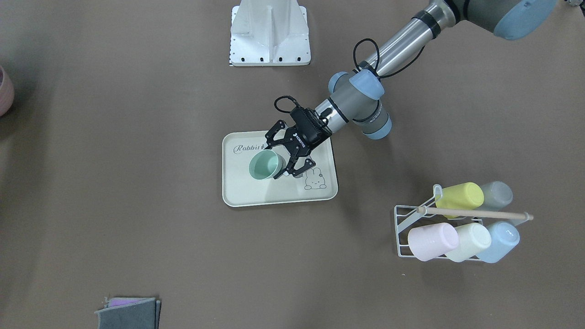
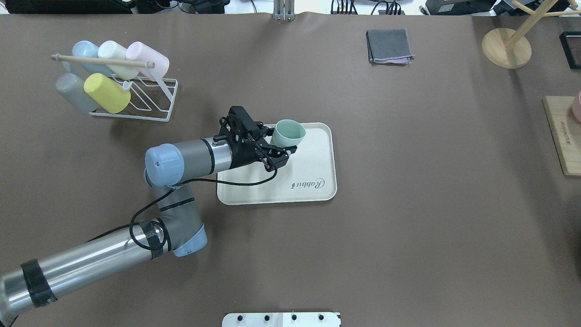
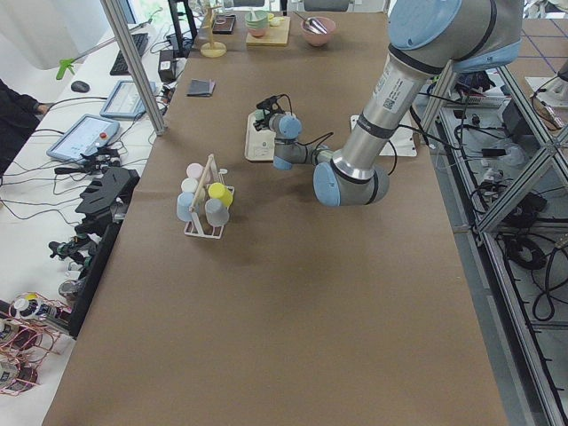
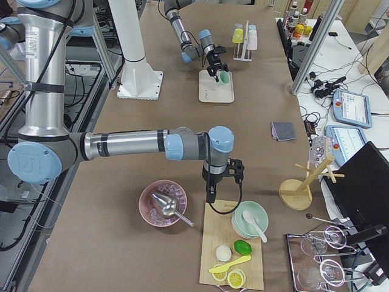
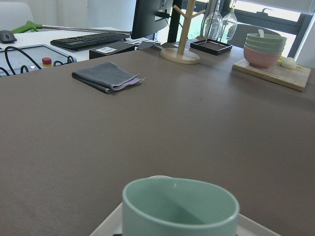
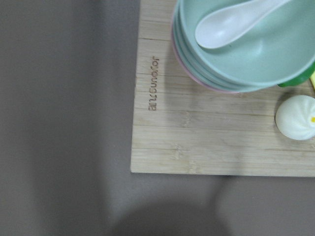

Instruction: Pick up and place green cup on tray

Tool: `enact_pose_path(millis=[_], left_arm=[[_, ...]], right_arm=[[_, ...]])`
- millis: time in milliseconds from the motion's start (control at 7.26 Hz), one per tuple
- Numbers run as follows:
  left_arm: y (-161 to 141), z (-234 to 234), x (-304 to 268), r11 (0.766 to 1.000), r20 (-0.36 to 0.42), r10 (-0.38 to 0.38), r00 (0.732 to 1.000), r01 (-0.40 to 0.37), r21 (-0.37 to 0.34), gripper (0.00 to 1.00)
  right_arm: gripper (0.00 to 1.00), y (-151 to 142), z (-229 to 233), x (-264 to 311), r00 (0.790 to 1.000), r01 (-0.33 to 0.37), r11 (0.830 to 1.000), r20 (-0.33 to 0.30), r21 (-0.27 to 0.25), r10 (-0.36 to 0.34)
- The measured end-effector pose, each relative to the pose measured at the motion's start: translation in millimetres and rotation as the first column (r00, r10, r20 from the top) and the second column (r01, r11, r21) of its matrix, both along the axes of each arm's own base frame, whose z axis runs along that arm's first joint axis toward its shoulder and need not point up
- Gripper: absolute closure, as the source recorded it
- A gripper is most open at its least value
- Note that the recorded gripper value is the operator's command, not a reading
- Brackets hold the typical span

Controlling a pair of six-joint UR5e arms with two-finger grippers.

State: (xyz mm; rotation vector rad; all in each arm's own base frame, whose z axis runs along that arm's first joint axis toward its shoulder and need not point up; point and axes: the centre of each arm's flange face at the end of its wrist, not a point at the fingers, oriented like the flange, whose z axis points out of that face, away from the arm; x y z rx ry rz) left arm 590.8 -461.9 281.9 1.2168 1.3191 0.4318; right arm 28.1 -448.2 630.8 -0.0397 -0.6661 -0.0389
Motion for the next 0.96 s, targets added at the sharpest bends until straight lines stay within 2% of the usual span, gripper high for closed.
enact_pose_path(millis=[413,689,964], left_arm=[[1.8,-1.7,4.2,0.999,0.025,-0.004,1.0,0.003,0.042,0.3],[1.8,-3.1,4.9,0.997,0.037,-0.011,0.999,0.008,0.07,0.2],[1.6,-3.5,4.9,0.996,0.044,-0.017,0.999,0.013,0.085,0.02]], right_arm=[[0.0,13.1,10.7,15.9,1.0,0.003,1.0,0.004,0.005,-0.003],[0.0,13.9,10.9,15.9,1.0,0.002,1.0,0.014,0.004,-0.002],[0.0,15.6,10.3,17.9,0.999,-0.011,1.0,0.051,-0.003,0.011]])
